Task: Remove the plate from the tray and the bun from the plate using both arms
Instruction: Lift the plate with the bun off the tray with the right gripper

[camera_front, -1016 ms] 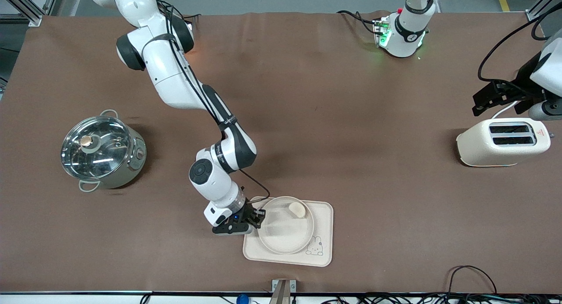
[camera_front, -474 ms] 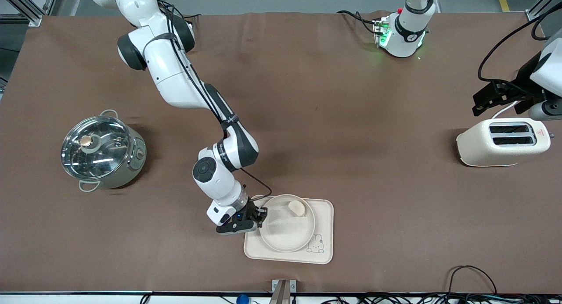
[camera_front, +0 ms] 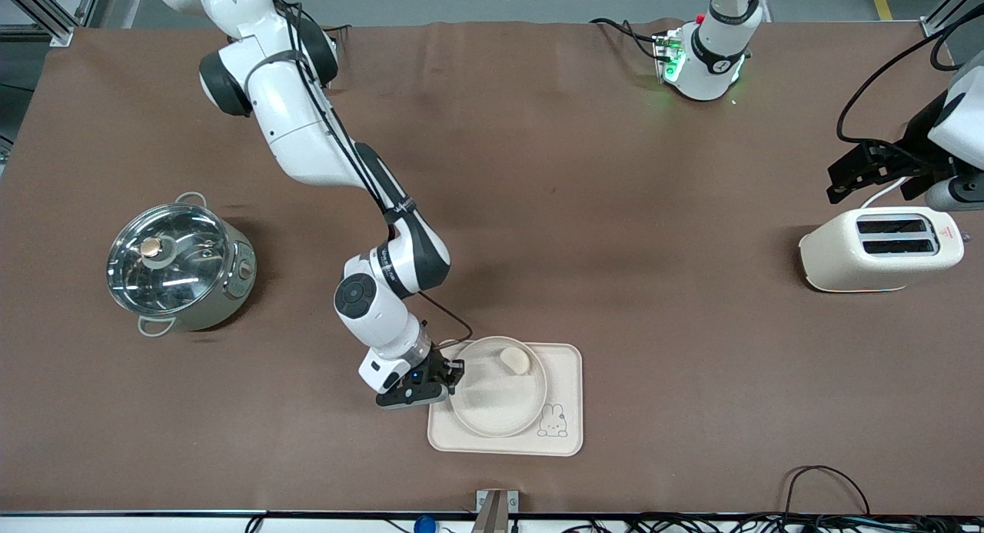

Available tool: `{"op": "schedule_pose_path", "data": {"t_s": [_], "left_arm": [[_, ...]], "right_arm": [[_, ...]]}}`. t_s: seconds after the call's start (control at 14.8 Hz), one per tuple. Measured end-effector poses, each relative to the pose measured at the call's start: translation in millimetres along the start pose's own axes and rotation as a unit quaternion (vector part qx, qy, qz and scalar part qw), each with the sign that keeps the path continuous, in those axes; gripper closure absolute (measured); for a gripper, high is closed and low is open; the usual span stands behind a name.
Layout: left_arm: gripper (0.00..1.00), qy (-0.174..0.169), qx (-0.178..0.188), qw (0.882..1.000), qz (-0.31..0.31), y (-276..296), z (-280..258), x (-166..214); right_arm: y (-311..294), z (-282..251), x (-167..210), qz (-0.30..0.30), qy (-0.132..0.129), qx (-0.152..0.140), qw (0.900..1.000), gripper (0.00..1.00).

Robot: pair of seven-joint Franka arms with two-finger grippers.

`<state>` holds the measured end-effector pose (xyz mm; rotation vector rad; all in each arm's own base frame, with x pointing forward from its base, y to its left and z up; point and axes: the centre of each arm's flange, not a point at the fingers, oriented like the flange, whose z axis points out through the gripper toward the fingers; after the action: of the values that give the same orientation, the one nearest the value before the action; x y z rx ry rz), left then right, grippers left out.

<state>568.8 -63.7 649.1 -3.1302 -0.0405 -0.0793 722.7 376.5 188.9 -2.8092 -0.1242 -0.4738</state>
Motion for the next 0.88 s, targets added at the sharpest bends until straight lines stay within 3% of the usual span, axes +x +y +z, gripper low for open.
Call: {"op": "schedule_pose_path", "data": {"t_s": [0.41,0.68,0.88], "left_arm": [[0.00,0.000,0.000,1.000,0.000,0,0,0],[0.00,0.000,0.000,1.000,0.000,0,0,0],[0.00,0.000,0.000,1.000,0.000,0,0,0]], "right_arm": [[-2,-18,1,-0.001,-0.008,-0.002,1.000,0.96],[-15,-53,6,-0.003,-0.033,0.000,0.999,0.96],[-20,-71,-11,-0.005,-0.056,-0.001,0.998,0.96]]}}
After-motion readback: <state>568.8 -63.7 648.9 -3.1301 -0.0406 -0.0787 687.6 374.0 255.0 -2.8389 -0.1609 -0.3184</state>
